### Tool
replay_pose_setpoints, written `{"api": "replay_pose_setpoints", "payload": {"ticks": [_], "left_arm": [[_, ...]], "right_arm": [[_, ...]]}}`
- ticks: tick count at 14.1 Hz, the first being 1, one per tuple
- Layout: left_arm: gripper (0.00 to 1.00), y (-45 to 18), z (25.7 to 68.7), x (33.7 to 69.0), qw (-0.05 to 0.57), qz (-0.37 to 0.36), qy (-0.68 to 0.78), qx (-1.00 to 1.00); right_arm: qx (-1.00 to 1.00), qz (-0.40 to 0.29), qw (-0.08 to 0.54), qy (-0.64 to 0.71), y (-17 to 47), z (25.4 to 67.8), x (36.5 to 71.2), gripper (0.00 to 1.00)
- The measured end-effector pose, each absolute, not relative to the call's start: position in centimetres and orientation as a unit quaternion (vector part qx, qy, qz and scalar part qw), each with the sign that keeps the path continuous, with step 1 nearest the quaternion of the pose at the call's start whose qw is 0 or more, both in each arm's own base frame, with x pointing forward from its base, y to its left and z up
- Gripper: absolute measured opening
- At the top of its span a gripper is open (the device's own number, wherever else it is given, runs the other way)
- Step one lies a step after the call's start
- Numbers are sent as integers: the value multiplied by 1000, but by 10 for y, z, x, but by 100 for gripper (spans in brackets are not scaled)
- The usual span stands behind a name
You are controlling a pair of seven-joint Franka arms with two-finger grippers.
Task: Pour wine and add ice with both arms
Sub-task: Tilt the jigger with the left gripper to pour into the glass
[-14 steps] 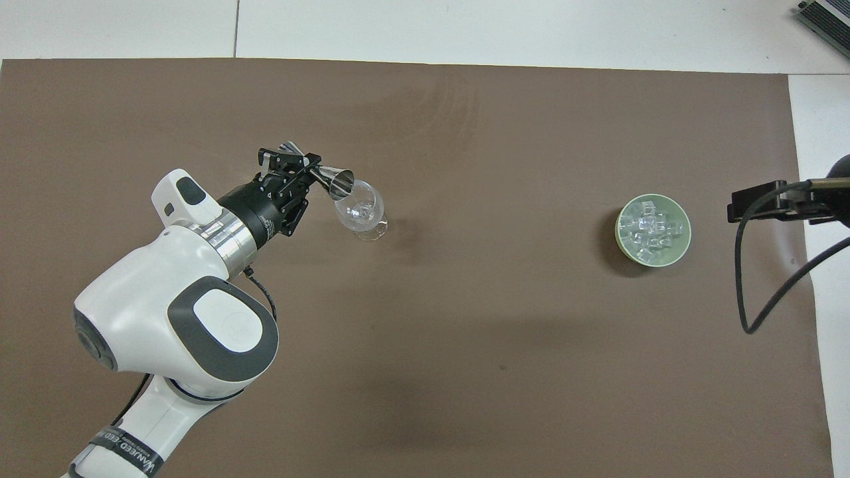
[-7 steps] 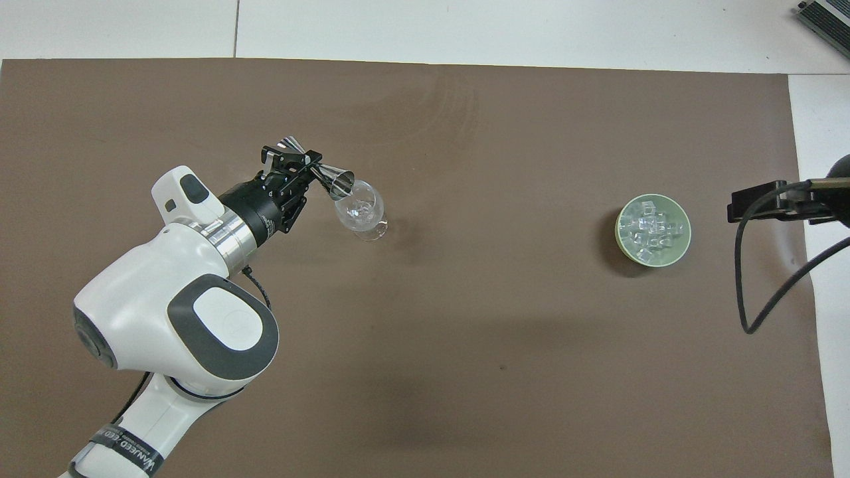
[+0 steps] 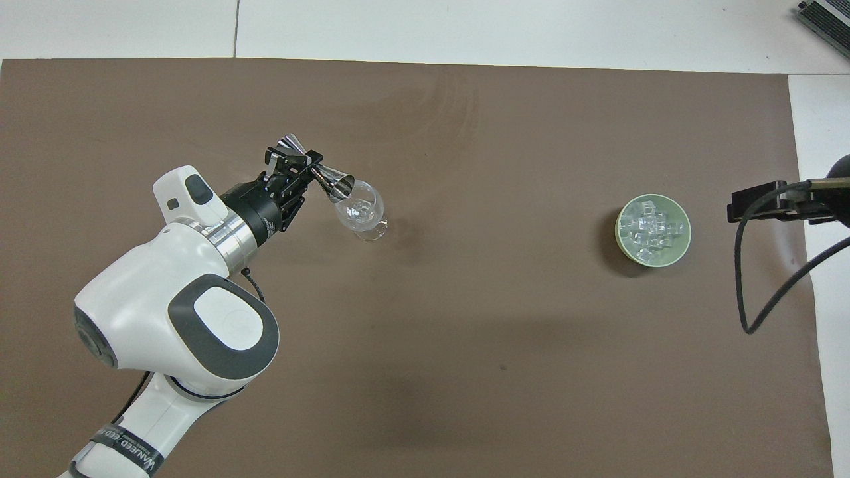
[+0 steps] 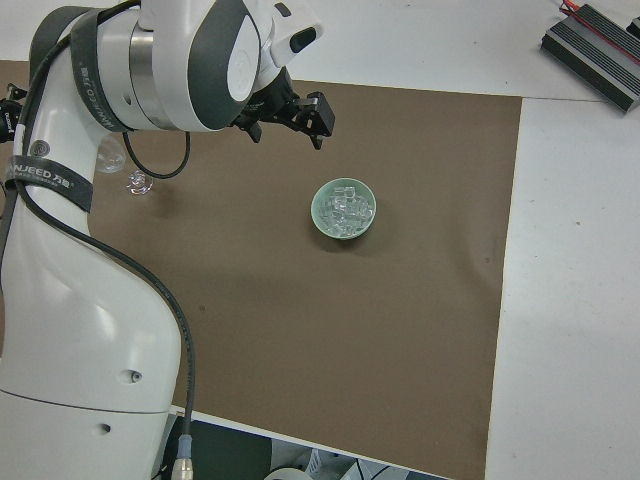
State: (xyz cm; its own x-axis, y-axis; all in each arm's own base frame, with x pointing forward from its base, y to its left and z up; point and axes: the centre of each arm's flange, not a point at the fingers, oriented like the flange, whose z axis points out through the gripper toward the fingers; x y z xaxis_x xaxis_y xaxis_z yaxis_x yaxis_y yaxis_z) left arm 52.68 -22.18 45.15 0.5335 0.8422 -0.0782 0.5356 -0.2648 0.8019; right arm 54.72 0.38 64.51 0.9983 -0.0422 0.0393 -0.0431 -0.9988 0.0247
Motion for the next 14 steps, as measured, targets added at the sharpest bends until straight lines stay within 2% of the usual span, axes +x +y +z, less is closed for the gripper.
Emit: {"api": "replay_pose_setpoints", "payload": {"ticks": [14], "left_arm": [[22,-228,464,532,405,221,384,800]], "right_arm": [[1000,19,13,-21,4,645,547,100]]}}
